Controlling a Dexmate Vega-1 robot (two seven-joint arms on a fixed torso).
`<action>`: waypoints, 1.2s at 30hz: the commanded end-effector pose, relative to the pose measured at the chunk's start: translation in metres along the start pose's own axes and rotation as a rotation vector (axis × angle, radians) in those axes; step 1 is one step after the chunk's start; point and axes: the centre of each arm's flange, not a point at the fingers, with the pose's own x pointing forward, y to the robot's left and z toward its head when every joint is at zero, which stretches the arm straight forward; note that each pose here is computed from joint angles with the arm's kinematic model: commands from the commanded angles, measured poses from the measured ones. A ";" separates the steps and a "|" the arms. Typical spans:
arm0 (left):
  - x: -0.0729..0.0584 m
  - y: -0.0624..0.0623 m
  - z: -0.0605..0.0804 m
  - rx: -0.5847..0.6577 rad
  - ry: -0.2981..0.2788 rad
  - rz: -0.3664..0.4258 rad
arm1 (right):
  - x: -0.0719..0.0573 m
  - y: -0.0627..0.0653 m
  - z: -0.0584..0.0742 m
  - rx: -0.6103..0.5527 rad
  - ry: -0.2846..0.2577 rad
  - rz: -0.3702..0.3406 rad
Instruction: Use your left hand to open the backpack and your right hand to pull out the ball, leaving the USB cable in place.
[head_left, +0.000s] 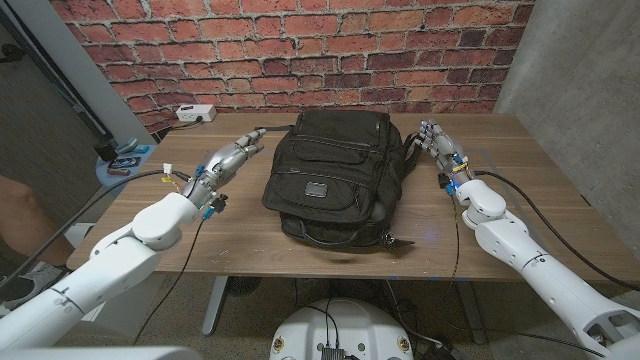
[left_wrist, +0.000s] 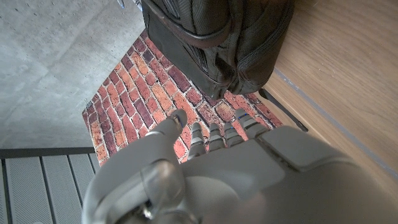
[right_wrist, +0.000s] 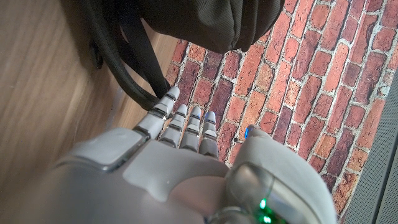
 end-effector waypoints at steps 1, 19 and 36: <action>-0.022 0.003 0.020 0.132 -0.027 -0.020 | -0.006 0.000 0.000 0.000 -0.002 -0.018; -0.042 0.011 0.032 0.349 -0.069 -0.066 | -0.011 0.008 -0.004 0.022 -0.010 -0.041; -0.056 -0.001 0.034 0.493 -0.093 -0.117 | -0.016 0.005 -0.002 0.036 -0.013 -0.061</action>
